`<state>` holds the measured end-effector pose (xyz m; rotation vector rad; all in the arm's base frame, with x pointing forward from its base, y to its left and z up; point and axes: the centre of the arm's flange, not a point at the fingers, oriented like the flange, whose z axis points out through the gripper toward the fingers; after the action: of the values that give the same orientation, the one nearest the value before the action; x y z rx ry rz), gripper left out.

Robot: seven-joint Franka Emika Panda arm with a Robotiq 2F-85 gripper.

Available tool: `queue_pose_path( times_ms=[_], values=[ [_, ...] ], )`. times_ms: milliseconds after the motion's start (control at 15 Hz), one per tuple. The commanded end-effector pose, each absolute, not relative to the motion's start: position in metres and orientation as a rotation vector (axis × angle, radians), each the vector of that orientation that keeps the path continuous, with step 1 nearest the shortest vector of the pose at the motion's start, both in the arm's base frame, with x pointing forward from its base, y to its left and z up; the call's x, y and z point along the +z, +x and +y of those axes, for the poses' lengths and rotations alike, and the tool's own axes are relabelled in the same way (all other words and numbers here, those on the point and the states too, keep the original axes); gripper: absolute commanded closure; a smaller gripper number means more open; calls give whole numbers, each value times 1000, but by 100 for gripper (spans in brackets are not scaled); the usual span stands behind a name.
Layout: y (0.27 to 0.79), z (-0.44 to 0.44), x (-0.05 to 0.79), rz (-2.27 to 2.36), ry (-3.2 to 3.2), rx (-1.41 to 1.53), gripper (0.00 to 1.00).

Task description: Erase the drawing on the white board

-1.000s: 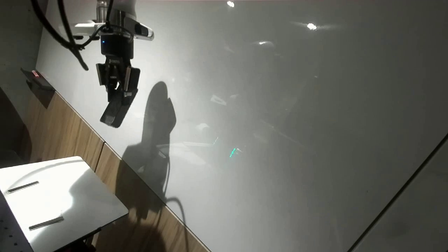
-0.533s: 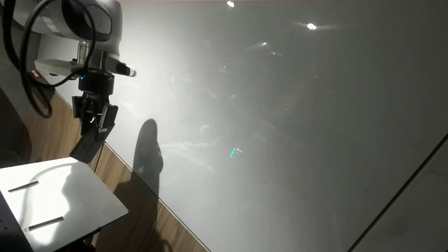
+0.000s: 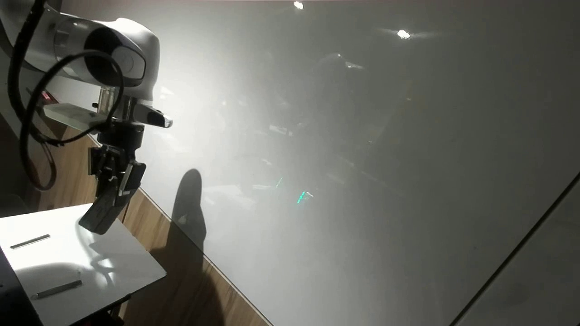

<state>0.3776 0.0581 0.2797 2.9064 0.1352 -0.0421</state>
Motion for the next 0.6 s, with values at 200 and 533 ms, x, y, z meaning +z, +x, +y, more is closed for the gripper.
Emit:
queue_pose_path(
  times_ms=[200, 533],
  values=[
    [388, 58, 247, 128, 2923, -92, 70],
    [393, 56, 233, 115, 2923, -141, 70]
  ],
)
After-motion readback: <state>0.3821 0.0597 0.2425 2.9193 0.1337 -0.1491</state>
